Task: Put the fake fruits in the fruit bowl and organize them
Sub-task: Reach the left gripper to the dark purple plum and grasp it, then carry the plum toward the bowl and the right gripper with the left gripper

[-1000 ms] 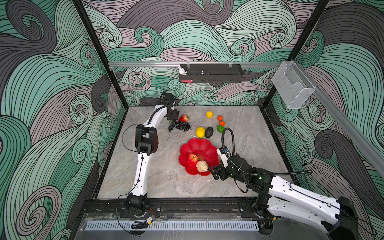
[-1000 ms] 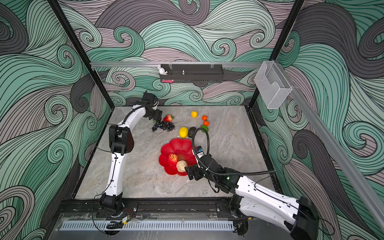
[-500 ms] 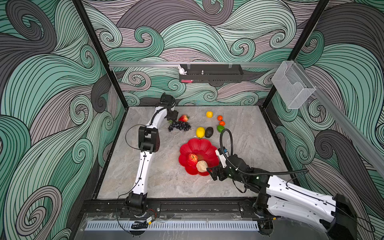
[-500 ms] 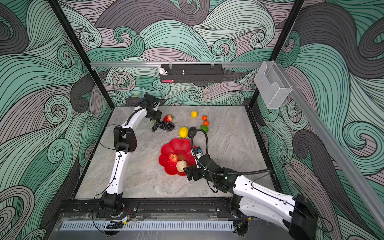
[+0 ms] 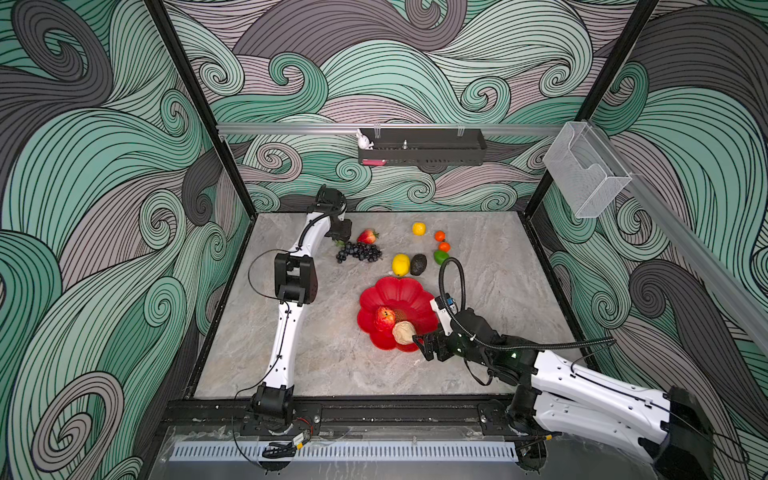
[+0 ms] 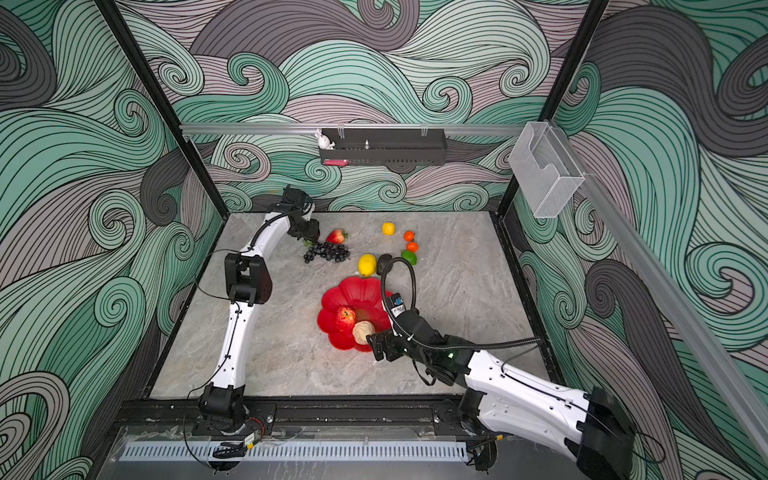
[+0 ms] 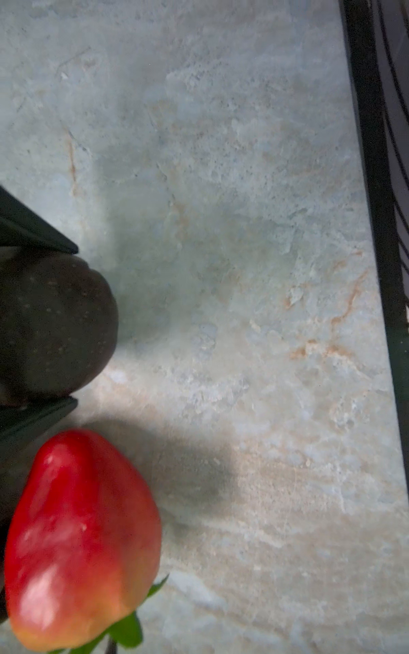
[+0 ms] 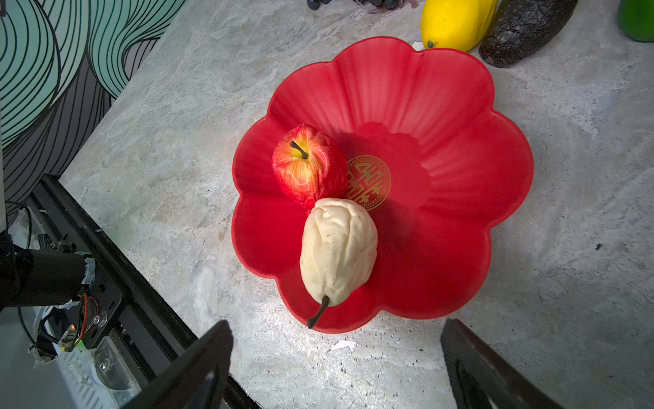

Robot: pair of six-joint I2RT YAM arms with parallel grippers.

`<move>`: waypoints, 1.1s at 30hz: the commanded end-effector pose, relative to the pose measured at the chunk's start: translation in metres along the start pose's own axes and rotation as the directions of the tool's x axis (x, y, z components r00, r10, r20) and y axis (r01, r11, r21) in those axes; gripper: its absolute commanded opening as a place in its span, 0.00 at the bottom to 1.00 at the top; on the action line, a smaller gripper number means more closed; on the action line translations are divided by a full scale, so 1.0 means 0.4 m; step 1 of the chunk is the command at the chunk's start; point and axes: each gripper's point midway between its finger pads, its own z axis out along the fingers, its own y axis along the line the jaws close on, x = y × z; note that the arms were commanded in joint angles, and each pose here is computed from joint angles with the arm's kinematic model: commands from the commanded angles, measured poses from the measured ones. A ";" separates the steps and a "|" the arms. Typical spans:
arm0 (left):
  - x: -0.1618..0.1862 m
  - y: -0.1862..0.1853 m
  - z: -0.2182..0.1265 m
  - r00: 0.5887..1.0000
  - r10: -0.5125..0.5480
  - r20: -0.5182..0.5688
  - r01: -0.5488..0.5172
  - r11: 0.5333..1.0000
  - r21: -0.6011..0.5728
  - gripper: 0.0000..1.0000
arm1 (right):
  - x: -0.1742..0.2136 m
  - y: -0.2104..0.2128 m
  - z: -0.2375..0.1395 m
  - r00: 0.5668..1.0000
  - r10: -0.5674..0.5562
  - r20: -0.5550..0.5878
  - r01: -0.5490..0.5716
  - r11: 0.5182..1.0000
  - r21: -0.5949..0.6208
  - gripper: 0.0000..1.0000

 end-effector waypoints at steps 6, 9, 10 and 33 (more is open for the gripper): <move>-0.086 0.091 -0.166 0.892 -0.436 0.114 0.423 0.898 0.125 0.51 | -0.025 -0.008 0.000 1.000 0.007 0.029 -0.008 1.000 0.027 0.93; -0.098 0.097 -0.233 0.810 -0.577 0.107 0.543 0.806 0.234 0.50 | -0.037 -0.008 -0.007 0.999 0.007 0.031 -0.009 0.999 0.040 0.93; -0.095 0.098 -0.254 0.795 -0.597 0.106 0.560 0.790 0.250 0.50 | -0.042 -0.007 -0.011 1.000 0.008 0.029 -0.009 0.999 0.042 0.93; 0.255 -0.244 -0.637 0.435 -0.892 -0.123 0.723 0.264 0.639 0.50 | -0.148 0.061 -0.055 0.997 0.013 0.078 -0.011 0.999 -0.036 0.83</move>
